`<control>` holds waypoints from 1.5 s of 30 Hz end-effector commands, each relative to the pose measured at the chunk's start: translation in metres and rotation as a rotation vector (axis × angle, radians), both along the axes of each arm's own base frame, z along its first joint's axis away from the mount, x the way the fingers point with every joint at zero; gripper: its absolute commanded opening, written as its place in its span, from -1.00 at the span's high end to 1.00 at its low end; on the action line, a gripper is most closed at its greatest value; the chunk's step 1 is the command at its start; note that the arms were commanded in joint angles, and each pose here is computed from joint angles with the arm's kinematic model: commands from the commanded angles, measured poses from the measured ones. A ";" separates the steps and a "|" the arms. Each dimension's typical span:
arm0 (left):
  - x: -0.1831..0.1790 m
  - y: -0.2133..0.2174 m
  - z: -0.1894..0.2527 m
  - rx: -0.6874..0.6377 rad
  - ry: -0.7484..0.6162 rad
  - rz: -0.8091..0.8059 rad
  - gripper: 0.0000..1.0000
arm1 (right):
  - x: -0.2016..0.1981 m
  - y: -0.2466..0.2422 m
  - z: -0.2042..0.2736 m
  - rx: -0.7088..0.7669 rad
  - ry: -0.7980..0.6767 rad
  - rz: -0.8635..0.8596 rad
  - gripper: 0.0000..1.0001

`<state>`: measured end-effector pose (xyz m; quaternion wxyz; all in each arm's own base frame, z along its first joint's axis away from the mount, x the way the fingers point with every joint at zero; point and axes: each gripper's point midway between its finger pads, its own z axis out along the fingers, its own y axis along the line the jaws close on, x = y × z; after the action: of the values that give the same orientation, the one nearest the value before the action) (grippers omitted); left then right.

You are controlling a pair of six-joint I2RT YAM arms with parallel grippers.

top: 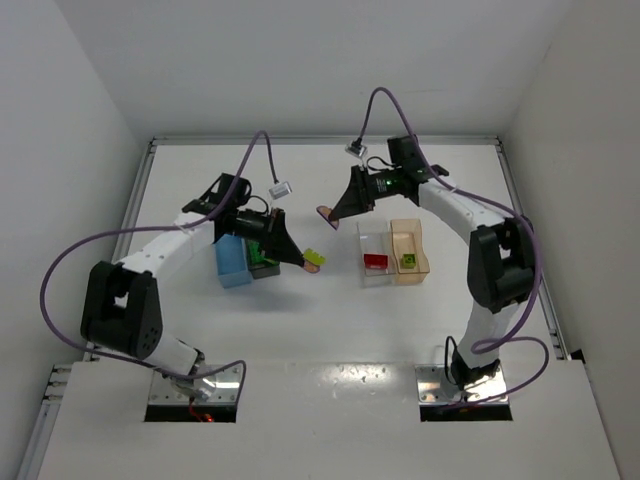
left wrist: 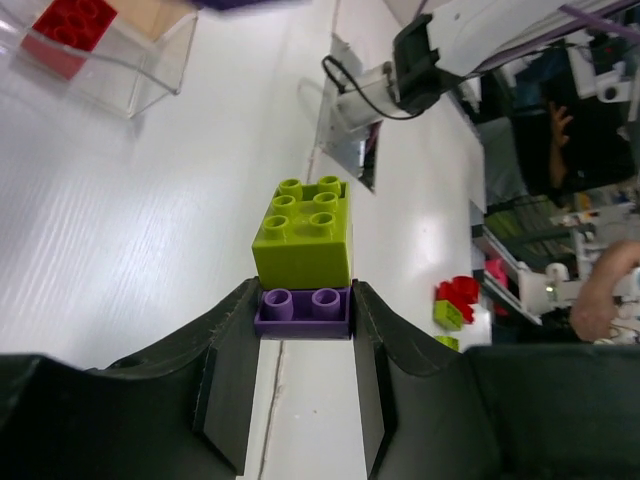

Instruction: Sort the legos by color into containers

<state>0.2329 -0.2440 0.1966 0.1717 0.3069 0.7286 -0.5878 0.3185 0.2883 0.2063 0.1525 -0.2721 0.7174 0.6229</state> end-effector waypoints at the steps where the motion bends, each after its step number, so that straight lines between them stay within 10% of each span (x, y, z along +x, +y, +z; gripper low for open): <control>1: 0.003 0.012 0.006 0.038 -0.138 0.066 1.00 | 0.011 -0.006 0.012 0.002 -0.086 -0.019 1.00; 12: 0.044 0.081 0.031 0.265 -0.412 0.526 1.00 | 0.004 -0.019 -0.040 -0.292 -0.230 -0.093 1.00; 23: 0.058 0.215 0.088 0.484 -0.554 1.217 1.00 | 0.015 0.088 -0.036 -0.356 -0.293 -0.159 1.00; 34: 0.050 0.244 0.127 0.466 -0.524 1.403 1.00 | 0.046 0.114 -0.020 -0.380 -0.418 -0.296 1.00; 45: 0.068 0.256 0.117 0.451 -0.440 1.435 1.00 | 0.029 0.213 -0.017 -0.218 -0.235 -0.336 1.00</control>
<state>0.2962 0.0096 0.2921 0.5603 -0.0953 0.8178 -0.0906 0.3548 0.4612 0.1543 0.2788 -0.2410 0.8246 0.4292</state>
